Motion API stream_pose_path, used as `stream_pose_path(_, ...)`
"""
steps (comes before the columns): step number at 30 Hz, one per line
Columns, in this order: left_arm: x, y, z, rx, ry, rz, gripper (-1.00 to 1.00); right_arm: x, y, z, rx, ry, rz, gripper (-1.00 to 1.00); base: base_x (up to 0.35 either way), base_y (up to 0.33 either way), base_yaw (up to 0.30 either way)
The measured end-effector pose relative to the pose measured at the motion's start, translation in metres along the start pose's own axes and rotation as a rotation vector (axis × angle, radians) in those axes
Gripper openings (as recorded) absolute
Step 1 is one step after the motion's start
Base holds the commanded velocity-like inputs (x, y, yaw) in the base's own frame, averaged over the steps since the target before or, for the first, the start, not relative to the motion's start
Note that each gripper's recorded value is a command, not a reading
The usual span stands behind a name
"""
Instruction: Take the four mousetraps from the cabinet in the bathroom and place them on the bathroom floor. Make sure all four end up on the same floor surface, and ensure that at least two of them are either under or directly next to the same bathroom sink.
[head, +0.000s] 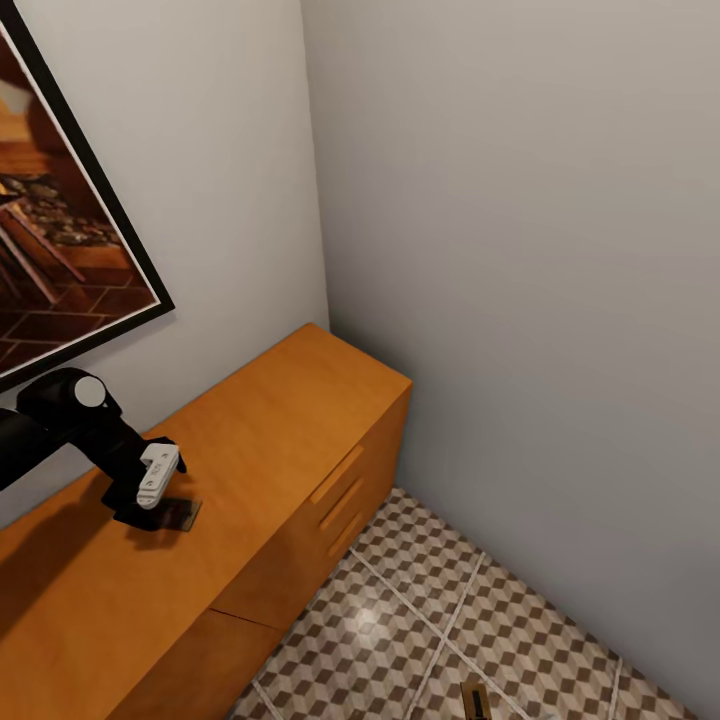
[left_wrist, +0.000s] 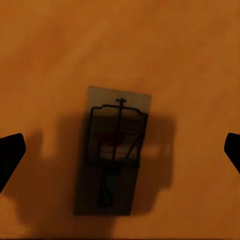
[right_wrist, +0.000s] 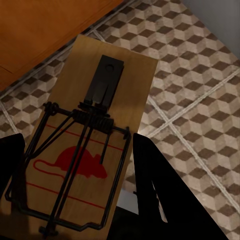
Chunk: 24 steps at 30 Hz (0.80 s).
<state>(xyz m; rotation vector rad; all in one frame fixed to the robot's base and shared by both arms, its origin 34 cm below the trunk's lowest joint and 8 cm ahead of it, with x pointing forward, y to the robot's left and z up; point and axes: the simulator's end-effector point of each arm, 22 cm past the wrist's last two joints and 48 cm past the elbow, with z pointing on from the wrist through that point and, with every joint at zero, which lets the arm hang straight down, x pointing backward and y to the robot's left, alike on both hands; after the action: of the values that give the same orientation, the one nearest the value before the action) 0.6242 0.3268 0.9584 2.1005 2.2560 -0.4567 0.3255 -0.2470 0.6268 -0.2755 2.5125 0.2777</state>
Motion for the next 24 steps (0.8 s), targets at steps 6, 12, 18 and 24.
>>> stream_pose_path(6,0.004,0.0,0.001,0.002,0.003,-0.011,1.0,0.0,0.0,0.0,0.0,0.0,0.0,-1.0,0.0,0.0,0.0)
stream_pose_path(12,0.008,0.001,0.002,0.006,0.007,-0.027,1.0,0.0,0.0,0.0,0.0,0.0,0.0,-1.0,0.0,0.0,0.0)
stream_pose_path(18,0.012,0.002,0.003,0.009,0.009,-0.039,1.0,0.0,0.0,0.0,0.0,0.0,0.0,-1.0,0.0,0.0,0.0)
stream_pose_path(24,0.015,0.002,0.004,0.012,0.011,-0.049,1.0,0.0,0.0,0.0,0.0,0.0,0.0,-1.0,0.0,0.0,0.0)
